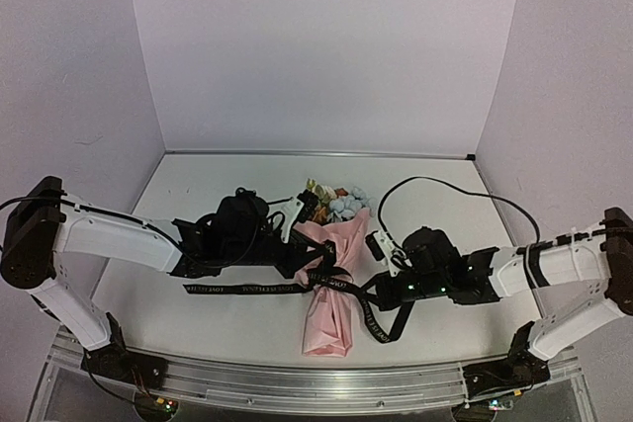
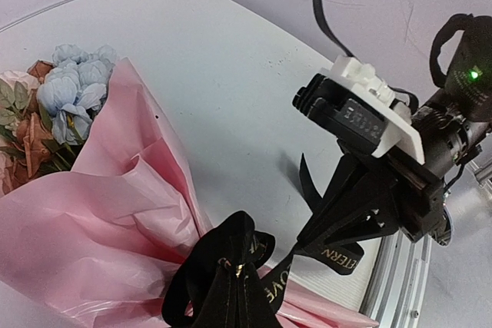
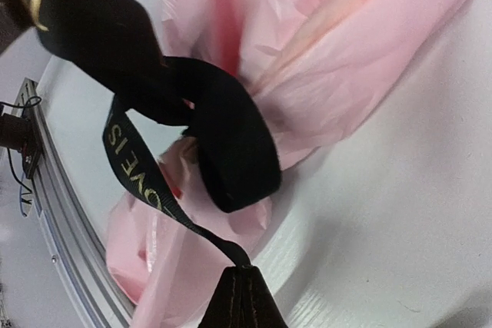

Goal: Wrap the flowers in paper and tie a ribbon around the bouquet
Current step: Cross the half-tied ribbon over the folded bouquet.

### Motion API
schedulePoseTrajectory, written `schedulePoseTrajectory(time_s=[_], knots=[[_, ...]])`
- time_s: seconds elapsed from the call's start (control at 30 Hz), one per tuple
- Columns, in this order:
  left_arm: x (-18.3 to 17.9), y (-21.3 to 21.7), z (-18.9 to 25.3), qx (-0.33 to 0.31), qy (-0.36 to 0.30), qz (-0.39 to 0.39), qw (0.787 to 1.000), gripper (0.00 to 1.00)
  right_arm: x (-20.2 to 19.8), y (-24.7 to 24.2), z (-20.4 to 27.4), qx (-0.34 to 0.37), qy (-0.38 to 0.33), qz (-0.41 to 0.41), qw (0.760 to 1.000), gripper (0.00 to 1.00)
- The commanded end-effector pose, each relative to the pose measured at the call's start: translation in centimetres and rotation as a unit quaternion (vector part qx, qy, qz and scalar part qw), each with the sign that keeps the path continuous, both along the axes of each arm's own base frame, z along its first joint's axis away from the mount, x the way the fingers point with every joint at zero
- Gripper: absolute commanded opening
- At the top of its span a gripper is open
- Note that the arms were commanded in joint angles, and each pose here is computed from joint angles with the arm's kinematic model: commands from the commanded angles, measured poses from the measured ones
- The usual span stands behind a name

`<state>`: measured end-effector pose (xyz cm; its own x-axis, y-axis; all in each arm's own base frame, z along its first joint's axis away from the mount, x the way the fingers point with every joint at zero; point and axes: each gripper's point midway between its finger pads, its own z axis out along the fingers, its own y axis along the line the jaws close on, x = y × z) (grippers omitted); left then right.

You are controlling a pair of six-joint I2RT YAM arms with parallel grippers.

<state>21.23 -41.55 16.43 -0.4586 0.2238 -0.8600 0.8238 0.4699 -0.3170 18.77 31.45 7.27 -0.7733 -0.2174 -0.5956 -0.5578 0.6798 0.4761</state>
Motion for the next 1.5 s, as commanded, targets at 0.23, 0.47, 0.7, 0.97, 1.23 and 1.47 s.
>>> schedulePoseTrajectory(time_s=[0.23, 0.47, 0.7, 0.97, 1.23, 1.47], knots=[[-0.3, -0.6, 3.7, -0.053, -0.018, -0.017, 0.998, 0.00, 1.1, 2.9, 2.7, -0.017, 0.029, -0.023, 0.999, 0.00], [-0.6, -0.3, 3.9, -0.058, -0.017, -0.020, 0.998, 0.00, 2.6, 4.1, 1.6, -0.027, 0.043, -0.058, 0.997, 0.00], [-1.6, -0.4, 3.9, -0.064, -0.012, -0.046, 0.997, 0.00, 4.3, 4.2, 1.1, -0.029, 0.026, -0.100, 0.994, 0.00], [-3.2, -0.3, 3.4, -0.061, 0.001, -0.085, 0.995, 0.00, 5.6, 3.9, 0.8, -0.024, 0.005, -0.134, 0.991, 0.00], [-5.2, -0.2, 3.0, -0.073, 0.022, -0.132, 0.988, 0.00, 5.5, 5.8, 1.4, 0.006, 0.025, -0.114, 0.993, 0.00], [-9.4, -1.5, 2.0, -0.069, 0.032, -0.228, 0.971, 0.01, 5.1, 4.5, 0.2, -0.010, 0.027, -0.111, 0.993, 0.00]])
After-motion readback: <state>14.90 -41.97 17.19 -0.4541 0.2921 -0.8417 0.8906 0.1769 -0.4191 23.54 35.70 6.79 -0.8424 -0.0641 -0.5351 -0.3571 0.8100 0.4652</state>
